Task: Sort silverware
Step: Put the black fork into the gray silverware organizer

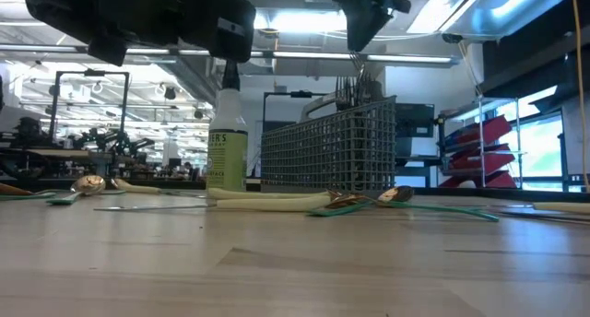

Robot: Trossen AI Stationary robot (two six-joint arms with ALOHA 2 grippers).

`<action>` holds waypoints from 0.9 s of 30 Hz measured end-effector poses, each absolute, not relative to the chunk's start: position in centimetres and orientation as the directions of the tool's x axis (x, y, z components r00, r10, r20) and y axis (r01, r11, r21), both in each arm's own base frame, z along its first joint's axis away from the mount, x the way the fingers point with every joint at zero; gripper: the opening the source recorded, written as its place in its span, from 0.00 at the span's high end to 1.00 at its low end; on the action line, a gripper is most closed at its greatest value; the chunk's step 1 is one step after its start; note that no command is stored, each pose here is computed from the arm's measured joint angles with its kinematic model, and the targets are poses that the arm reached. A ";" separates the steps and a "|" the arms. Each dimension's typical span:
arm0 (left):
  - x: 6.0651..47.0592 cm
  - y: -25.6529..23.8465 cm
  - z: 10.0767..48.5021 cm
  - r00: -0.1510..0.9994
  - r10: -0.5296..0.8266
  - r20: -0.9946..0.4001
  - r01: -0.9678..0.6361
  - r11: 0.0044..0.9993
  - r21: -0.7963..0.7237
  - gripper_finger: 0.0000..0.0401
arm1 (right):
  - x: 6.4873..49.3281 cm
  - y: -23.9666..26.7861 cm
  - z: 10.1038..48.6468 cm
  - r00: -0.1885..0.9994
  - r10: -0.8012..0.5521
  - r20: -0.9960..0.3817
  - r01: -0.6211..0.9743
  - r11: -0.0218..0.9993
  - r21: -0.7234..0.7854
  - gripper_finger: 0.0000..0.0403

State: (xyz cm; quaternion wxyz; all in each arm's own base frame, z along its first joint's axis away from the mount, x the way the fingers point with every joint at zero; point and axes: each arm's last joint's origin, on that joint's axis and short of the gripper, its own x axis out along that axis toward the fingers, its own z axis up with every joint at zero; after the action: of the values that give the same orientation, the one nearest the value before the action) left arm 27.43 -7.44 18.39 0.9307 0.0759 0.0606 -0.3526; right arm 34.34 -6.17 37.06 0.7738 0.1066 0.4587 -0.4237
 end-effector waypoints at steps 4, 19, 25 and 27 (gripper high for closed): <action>27.3 -7.9 18.4 0.734 -0.659 -0.166 0.676 0.731 0.089 0.78 | 34.8 -6.2 36.4 0.232 -0.562 -0.794 0.757 0.616 -0.215 0.82; 26.6 -10.0 18.2 0.676 -0.712 -0.187 0.731 0.680 0.054 0.78 | 35.3 -6.2 35.7 0.245 -0.579 -0.778 0.780 0.594 -0.197 1.00; 26.2 -10.8 18.1 0.655 -0.730 -0.195 0.748 0.662 0.037 0.78 | 35.3 -5.7 35.8 0.252 -0.576 -0.778 0.781 0.596 -0.188 1.00; 26.2 -10.9 18.1 0.651 -0.734 -0.196 0.752 0.658 0.037 0.78 | 35.3 -5.3 36.1 0.264 -0.576 -0.774 0.776 0.604 -0.185 1.00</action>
State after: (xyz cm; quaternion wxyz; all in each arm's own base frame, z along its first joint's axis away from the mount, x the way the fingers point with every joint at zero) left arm 26.18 -10.94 18.08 0.9067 0.0573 0.0820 -0.4097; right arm 35.29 -5.32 36.13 0.7863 0.1166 0.4284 -0.4296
